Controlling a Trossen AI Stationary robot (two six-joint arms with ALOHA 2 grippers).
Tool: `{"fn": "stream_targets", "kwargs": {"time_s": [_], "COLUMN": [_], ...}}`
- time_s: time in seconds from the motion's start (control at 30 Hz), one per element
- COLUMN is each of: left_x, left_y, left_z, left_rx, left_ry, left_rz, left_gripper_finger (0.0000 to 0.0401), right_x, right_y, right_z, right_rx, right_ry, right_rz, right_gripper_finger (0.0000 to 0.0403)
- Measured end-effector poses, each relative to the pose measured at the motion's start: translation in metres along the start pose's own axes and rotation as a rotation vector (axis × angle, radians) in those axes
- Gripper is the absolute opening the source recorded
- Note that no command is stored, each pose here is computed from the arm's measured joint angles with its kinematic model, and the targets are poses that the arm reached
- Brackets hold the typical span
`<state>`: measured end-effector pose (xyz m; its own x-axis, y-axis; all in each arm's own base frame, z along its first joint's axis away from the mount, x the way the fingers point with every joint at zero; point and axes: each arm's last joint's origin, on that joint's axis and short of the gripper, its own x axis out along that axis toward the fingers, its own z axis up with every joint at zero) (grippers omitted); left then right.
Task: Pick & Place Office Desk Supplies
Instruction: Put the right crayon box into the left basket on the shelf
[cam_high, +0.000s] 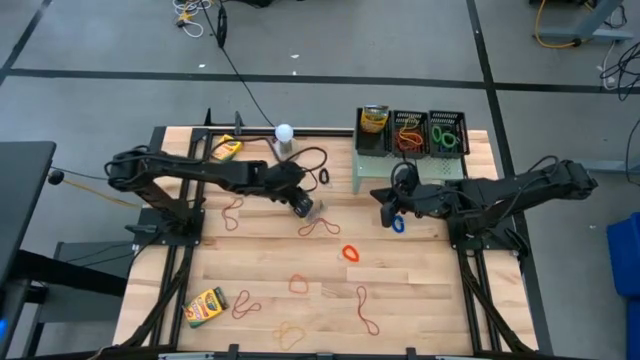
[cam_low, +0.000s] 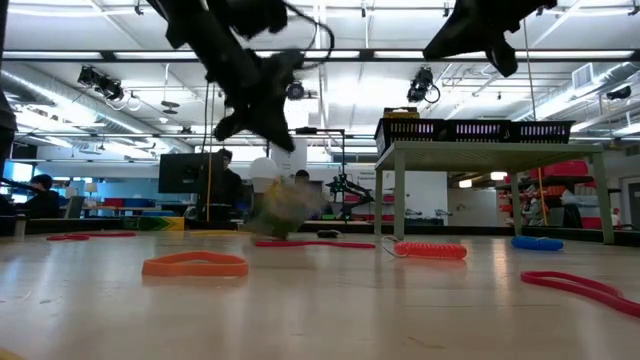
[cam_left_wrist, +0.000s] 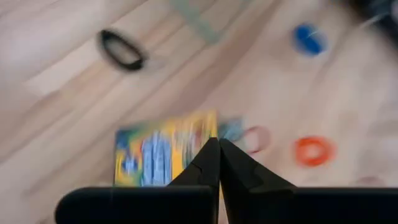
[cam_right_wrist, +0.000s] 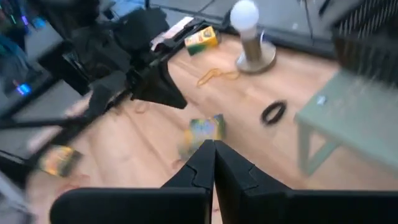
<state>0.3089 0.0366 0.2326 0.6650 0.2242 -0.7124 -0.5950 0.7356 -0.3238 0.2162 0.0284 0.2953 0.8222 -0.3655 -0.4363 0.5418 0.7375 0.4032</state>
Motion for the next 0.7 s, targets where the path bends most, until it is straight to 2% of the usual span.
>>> {"fn": "stream_targets", "kwargs": {"time_s": [0.1, 0.2, 0.33, 0.53, 0.7], "left_x": [-0.007, -0.009, -0.008, -0.003, 0.009], "left_y": [-0.012, -0.023, -0.028, 0.003, 0.036], "left_z": [0.003, 0.001, -0.007, -0.005, 0.004], "left_rx": [-0.047, -0.052, 0.028, 0.088, 0.094], "left_ry": [-0.052, -0.075, -0.042, 0.097, 0.209], "left_rz": [-0.09, -0.158, -0.149, -0.037, 0.006], "left_gripper_finger": [0.0003, 0.0003, 0.0014, 0.0076, 0.0122], "right_x": [0.0, 0.0, 0.002, 0.006, 0.006], "right_y": [0.005, 0.012, 0.017, 0.022, 0.022], "right_z": [-0.006, -0.015, -0.026, -0.033, -0.032], "right_rx": [0.128, 0.202, 0.261, 0.266, 0.242], "right_ry": [0.022, 0.056, 0.096, 0.114, 0.109], "right_rz": [0.016, 0.029, 0.019, 0.018, 0.026], "right_gripper_finger": [0.0011, 0.0013, 0.0032, 0.0067, 0.0077]}}
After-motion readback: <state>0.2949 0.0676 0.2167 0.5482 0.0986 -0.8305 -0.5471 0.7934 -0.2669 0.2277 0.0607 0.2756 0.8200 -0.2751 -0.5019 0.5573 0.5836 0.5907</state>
